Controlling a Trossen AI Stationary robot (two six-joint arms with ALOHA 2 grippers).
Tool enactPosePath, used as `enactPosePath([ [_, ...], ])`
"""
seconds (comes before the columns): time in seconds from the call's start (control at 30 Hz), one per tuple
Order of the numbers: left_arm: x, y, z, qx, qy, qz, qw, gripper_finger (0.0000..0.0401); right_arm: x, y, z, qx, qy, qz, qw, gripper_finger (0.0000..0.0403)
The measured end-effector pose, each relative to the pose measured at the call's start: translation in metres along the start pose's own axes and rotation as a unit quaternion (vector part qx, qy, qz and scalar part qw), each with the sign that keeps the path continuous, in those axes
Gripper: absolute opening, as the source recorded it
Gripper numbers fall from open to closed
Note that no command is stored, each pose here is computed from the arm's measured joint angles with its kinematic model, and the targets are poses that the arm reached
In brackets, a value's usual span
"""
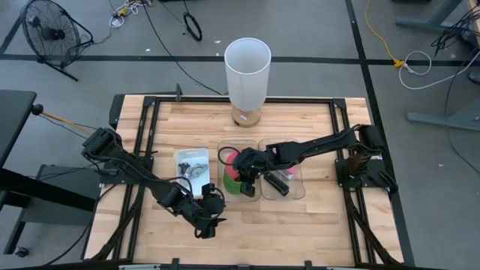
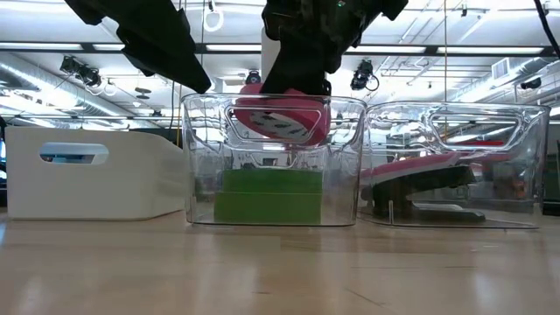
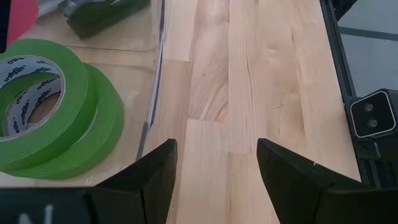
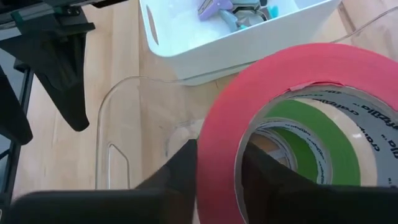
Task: Pick and place Stapler, Stapler remover, tape
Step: Put the pink tape into the left transparent bin, then return to Home Position
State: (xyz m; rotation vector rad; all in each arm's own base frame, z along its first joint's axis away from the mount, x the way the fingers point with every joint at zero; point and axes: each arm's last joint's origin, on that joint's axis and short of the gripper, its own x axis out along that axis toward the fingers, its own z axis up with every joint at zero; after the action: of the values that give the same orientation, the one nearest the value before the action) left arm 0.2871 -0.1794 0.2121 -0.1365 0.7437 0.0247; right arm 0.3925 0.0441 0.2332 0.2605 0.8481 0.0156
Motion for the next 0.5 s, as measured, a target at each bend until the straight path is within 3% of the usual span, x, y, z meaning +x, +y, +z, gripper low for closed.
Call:
enactPosePath([
  [0.13, 0.0, 0.0, 0.0, 0.0, 0.0, 0.0, 1.0, 0.0225, 0.0, 0.0004, -0.0002, 0.008, 0.0, -0.002, 1.0, 0.0162],
  [0.23, 0.0, 0.0, 0.0, 0.0, 0.0, 0.0, 1.0, 0.0225, 0.0001, 0.0018, 0.0005, 0.01, -0.005, 0.001, 1.0, 0.0192],
  [0.5, 0.0, 0.0, 0.0, 0.0, 0.0, 0.0, 1.0, 0.0225, 0.0, 0.0042, 0.0042, 0.004, -0.025, 0.012, 1.0, 0.0192],
])
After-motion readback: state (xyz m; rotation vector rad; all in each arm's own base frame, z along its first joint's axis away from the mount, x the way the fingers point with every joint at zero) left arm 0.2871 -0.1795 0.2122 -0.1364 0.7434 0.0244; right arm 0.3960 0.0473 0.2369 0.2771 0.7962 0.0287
